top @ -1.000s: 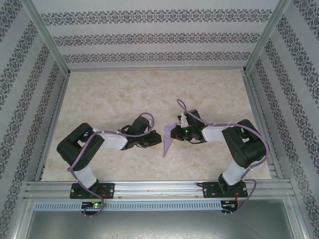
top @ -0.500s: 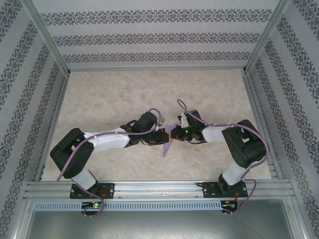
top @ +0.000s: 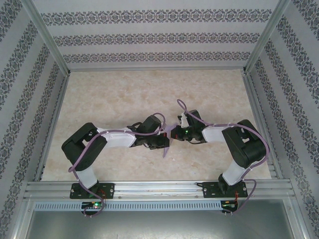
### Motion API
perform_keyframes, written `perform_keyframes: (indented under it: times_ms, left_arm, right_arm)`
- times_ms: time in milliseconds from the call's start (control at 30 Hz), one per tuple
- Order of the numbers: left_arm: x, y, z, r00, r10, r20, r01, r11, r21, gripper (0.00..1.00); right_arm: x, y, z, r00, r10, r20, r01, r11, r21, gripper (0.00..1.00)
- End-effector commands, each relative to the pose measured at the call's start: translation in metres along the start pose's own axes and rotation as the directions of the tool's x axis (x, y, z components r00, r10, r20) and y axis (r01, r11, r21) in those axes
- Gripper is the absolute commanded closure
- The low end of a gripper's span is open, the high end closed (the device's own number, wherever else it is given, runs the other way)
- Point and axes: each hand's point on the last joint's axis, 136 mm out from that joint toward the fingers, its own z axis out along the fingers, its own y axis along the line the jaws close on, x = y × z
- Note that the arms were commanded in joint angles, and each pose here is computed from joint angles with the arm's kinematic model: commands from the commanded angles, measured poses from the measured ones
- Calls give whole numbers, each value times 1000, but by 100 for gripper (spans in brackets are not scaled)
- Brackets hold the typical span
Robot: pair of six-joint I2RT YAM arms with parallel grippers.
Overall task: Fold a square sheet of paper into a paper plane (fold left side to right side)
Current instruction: Fold the wing for the fifth time at the center of the table.
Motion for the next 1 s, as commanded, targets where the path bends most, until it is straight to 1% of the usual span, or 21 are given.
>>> perform_keyframes:
  times_ms: [0, 267, 467, 667, 833, 967]
  left_arm:
    - [5, 11, 6, 1000, -29, -11, 29, 999, -24, 99]
    - [9, 20, 12, 998, -50, -23, 49, 998, -28, 99]
    - [14, 29, 17, 997, -64, -35, 62, 997, -47, 99]
    - [20, 43, 22, 996, -84, -41, 81, 994, -73, 100]
    - [28, 59, 22, 994, -97, -42, 91, 988, -122, 100]
    - [33, 68, 19, 994, -99, -45, 91, 984, -152, 100]
  right_arm:
    - [32, -46, 3, 994, 73, -76, -60, 984, 166, 100]
    - [33, -46, 3, 994, 75, -81, -60, 984, 168, 100]
    - [29, -38, 2, 995, 61, -74, -50, 988, 144, 100]
    - [4, -8, -7, 999, 12, -30, -11, 998, 59, 100]
    - [-19, 17, -30, 998, -41, 52, 41, 999, 2, 100]
    - [-14, 25, -41, 995, -66, 73, 68, 997, -27, 100]
